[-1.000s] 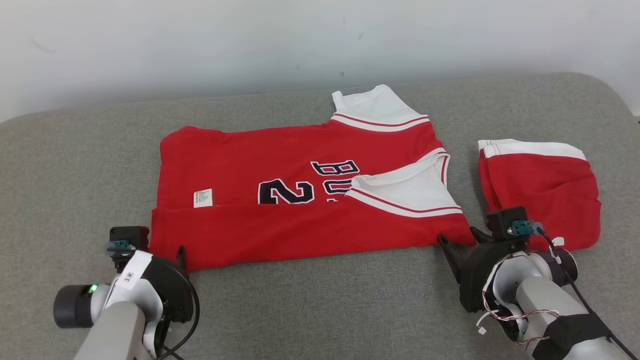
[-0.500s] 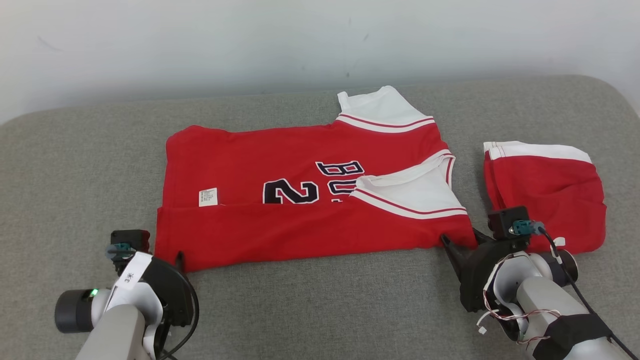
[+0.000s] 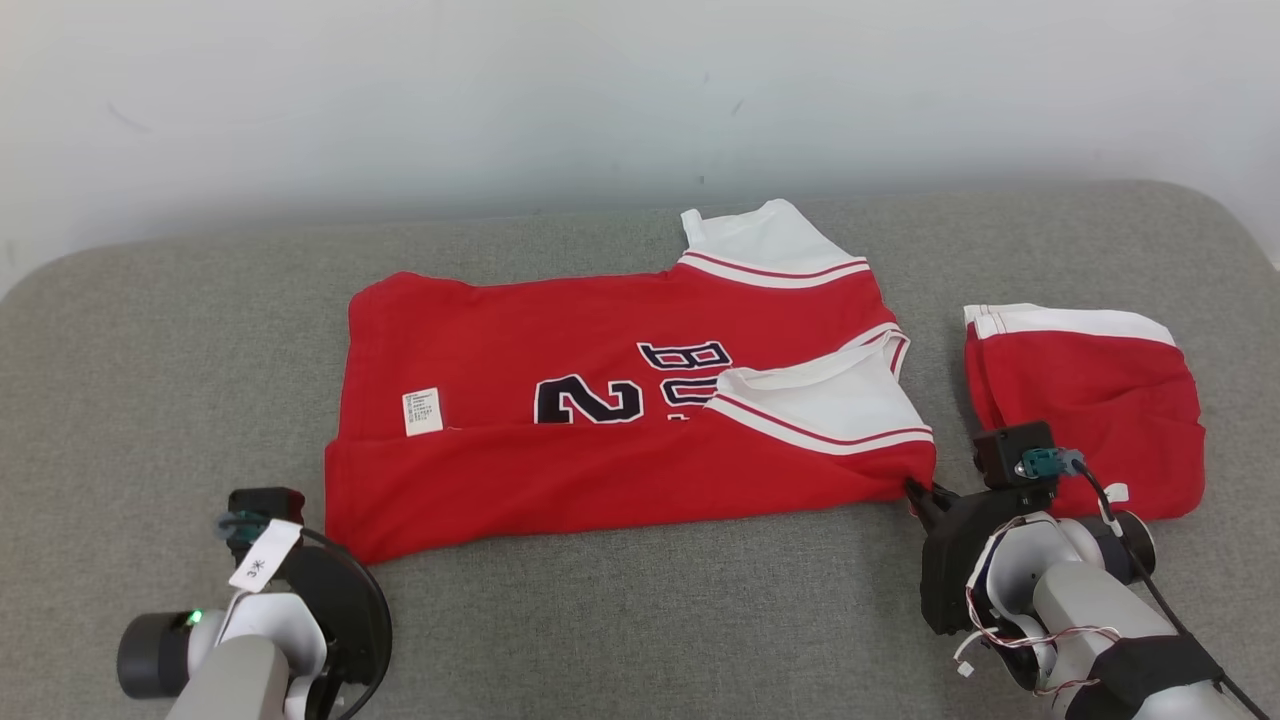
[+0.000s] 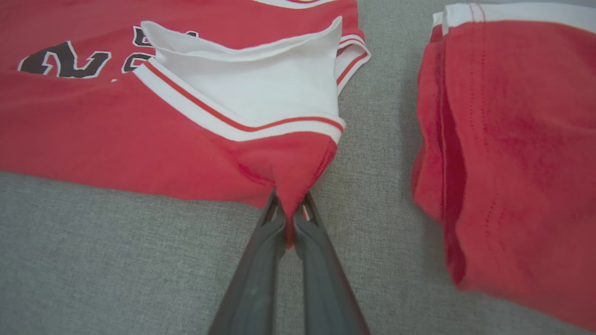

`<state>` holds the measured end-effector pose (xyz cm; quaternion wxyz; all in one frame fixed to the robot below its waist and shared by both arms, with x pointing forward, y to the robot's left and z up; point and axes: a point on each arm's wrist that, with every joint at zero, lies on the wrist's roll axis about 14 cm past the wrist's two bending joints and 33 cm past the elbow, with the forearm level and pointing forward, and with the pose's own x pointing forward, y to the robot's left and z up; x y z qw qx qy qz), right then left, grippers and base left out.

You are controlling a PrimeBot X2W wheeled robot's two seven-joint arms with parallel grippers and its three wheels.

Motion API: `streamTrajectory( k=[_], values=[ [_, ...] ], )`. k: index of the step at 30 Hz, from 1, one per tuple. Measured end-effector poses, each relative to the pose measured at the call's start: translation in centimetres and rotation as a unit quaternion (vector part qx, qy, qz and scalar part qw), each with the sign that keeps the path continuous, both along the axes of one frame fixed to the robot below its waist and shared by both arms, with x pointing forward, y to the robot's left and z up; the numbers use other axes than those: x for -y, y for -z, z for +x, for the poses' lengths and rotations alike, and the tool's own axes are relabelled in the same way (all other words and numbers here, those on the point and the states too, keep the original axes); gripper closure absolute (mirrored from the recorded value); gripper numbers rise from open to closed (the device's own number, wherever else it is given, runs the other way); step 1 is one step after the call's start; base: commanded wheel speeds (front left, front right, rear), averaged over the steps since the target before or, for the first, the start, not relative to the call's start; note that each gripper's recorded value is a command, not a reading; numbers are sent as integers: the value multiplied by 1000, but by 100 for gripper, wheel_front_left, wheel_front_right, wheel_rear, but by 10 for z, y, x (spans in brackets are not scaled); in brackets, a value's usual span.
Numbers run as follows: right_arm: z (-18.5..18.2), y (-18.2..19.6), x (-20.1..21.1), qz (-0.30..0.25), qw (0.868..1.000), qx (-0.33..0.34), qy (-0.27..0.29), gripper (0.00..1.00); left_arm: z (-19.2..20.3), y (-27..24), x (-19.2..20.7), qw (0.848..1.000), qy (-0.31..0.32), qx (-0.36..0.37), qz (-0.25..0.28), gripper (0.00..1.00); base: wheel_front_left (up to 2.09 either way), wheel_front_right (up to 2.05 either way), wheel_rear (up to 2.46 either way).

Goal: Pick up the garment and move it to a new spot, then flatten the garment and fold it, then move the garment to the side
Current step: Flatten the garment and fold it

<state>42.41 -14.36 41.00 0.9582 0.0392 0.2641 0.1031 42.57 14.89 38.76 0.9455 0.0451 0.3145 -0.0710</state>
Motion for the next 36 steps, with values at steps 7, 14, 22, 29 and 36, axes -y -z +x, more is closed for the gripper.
streamTrajectory(
  k=[7, 14, 22, 29, 36],
  values=[
    [-1, -1, 2, 2, 1000, -1, 4, 100, -6, 5, 2, 1000, 8, -13, -7, 100, 0, 0, 0],
    [-4, -6, 11, 7, 1000, 5, 20, 100, -4, -3, -5, 1000, 3, -4, -14, 100, 0, 0, 0],
    [-35, 2, 21, 33, 999, -5, 29, 100, -47, 19, -7, 998, -5, -37, -48, 100, 0, 0, 0],
    [-70, 14, 24, 61, 997, -17, 39, 100, -79, 27, -5, 997, -9, -35, -73, 100, 0, 0, 0],
    [-106, 20, 30, 94, 994, -20, 57, 100, -110, 28, -10, 996, -15, -18, -90, 100, 0, 0, 0]
  ],
)
